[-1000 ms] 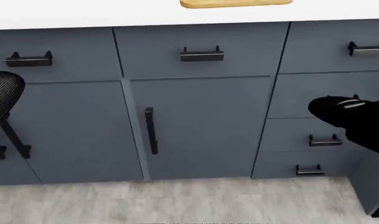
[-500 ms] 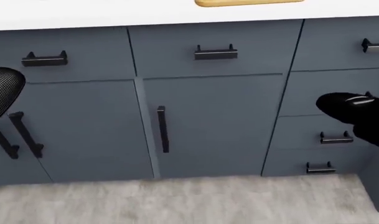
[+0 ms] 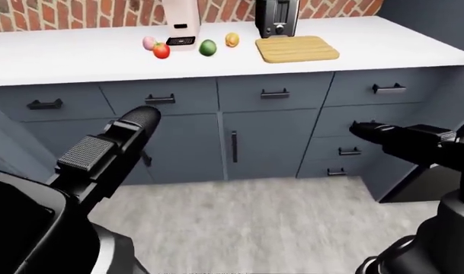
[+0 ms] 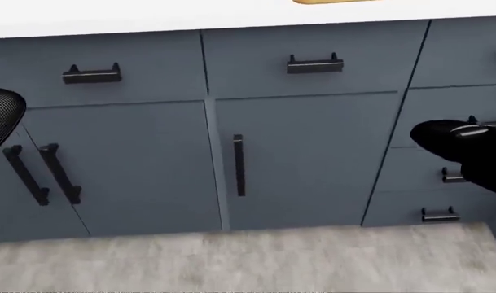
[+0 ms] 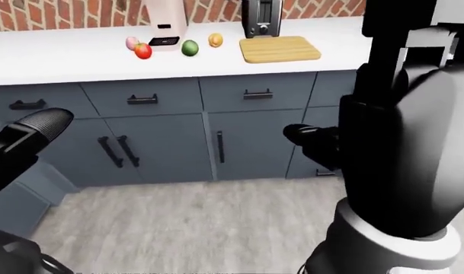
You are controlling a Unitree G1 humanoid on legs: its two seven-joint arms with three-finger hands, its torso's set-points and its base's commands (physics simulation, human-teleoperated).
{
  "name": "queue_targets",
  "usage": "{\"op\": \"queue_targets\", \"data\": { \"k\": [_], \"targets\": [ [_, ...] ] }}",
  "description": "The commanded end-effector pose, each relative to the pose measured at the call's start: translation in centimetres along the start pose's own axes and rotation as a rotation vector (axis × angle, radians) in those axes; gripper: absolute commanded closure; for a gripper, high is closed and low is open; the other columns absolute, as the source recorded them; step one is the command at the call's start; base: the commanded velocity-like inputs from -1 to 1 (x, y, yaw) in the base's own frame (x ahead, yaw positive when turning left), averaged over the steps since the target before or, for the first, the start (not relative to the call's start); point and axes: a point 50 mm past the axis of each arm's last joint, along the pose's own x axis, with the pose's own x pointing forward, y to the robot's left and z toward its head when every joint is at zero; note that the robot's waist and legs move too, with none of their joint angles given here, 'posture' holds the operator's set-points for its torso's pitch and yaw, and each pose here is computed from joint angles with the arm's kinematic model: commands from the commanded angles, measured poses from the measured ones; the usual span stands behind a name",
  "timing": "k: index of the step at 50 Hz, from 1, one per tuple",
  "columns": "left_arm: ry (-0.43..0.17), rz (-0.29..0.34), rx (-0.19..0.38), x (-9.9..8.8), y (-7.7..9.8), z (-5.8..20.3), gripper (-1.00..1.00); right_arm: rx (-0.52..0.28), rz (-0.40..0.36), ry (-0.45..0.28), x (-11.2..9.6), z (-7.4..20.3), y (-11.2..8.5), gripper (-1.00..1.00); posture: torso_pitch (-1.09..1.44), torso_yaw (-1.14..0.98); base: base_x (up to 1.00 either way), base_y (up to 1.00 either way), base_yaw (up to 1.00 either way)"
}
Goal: Place the avocado, onion, tomato and bell pepper on the cutting board.
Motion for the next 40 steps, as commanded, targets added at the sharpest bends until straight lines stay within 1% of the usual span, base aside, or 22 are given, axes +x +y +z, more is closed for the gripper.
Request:
{"op": "queue_targets", "data": {
  "k": [1,10,13,22,40],
  "targets": [
    [-0.004,0.027,-0.009,0.2,0.29,0.15,-1.0,-0.013,-0.037,-0.014,0.1,0.12,-0.49,-1.0,0.0,0.0,0.0,0.23,0.0],
    [-0.002,0.027,-0.016,0.24,0.29,0.14,-1.0,-0.025,-0.031,-0.006,-0.04,0.05,-0.31,-1.0,0.0,0.0,0.0,0.24,0.0],
    [-0.004,0.028,-0.01,0.21,0.3,0.13,-1.0,-0.029,-0.028,-0.006,-0.05,0.06,-0.25,-1.0,0.0,0.0,0.0,0.23,0.0],
    [-0.006,0.04,-0.027,0.27,0.37,0.19,-1.0,-0.028,-0.027,0.0,-0.06,-0.01,-0.27,-1.0,0.0,0.0,0.0,0.24,0.0],
    [0.0,0.028,-0.033,0.2,0.29,0.25,-1.0,-0.025,-0.033,-0.002,-0.05,-0.04,-0.39,-1.0,0.0,0.0,0.0,0.24,0.0]
  ]
}}
